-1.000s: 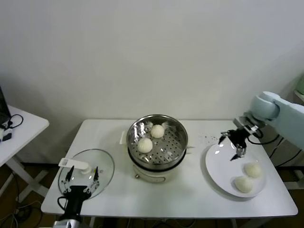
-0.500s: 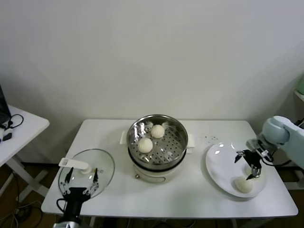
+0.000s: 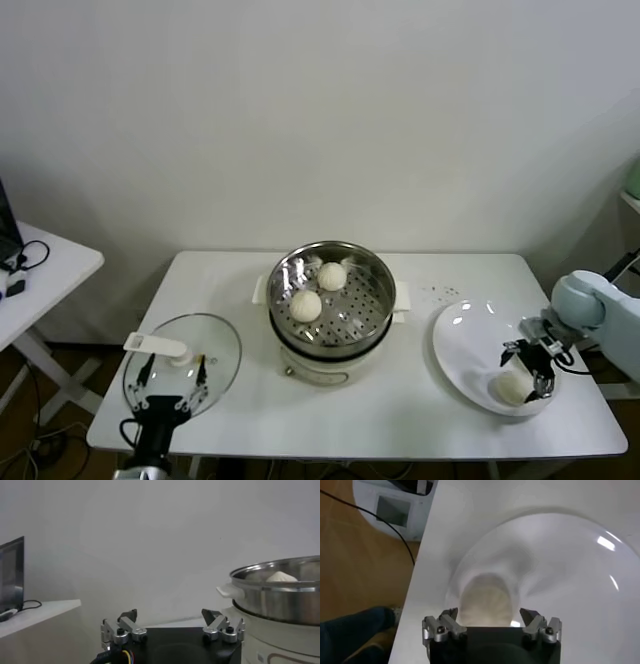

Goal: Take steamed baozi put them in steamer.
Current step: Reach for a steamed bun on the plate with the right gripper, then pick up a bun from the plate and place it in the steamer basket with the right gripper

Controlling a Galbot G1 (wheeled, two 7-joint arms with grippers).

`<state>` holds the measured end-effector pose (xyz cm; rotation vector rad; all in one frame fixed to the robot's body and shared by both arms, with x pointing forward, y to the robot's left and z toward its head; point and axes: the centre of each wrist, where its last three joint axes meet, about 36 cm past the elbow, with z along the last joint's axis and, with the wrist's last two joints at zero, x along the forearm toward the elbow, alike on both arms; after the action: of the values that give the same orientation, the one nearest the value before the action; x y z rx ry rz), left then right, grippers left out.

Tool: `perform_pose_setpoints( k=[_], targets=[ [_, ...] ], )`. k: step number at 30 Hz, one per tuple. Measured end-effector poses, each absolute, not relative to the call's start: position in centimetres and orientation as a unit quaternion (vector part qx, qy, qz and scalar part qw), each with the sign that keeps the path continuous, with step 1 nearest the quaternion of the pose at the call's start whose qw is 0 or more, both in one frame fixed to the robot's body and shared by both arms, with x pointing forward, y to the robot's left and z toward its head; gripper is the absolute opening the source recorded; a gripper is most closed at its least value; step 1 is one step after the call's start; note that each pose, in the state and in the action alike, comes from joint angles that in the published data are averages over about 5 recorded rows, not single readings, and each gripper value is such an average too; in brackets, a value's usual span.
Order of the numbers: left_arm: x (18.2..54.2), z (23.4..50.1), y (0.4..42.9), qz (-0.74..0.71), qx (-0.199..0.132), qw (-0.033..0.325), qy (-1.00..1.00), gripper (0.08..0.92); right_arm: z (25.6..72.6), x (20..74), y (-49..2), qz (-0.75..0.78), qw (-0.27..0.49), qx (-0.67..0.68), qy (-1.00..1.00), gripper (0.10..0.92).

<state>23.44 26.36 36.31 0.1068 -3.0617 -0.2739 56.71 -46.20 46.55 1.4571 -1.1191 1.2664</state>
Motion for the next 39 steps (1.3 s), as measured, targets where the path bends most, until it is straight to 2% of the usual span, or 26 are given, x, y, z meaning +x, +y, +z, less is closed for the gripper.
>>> perform_pose_setpoints(
  k=[8,16,25,32,39],
  targets=[
    [23.5,36.2,26.3,-0.089,0.035,0.034,-0.995,0.823,45.8,56.7,-46.2,0.509,0.445,0.586,-0.446,0.820],
    [23.5,36.1,26.2,-0.090,0.035,0.035,-0.995,0.823,45.4,56.8,-46.2,0.509,0.447,0.586,-0.445,0.737],
    [23.5,36.2,26.3,-0.091,0.036,0.035,-0.995,0.823,45.8,56.8,-46.1,0.510,0.442,0.587,-0.448,0.707],
    [23.4,36.3,26.3,-0.091,0.035,0.035,-0.995,0.823,47.7,57.5,-45.6,0.519,0.424,0.591,-0.449,0.707],
    [23.5,36.6,26.3,-0.092,0.031,0.031,-0.995,0.823,52.7,59.9,-43.0,0.559,0.374,0.596,-0.439,0.711]
  ],
)
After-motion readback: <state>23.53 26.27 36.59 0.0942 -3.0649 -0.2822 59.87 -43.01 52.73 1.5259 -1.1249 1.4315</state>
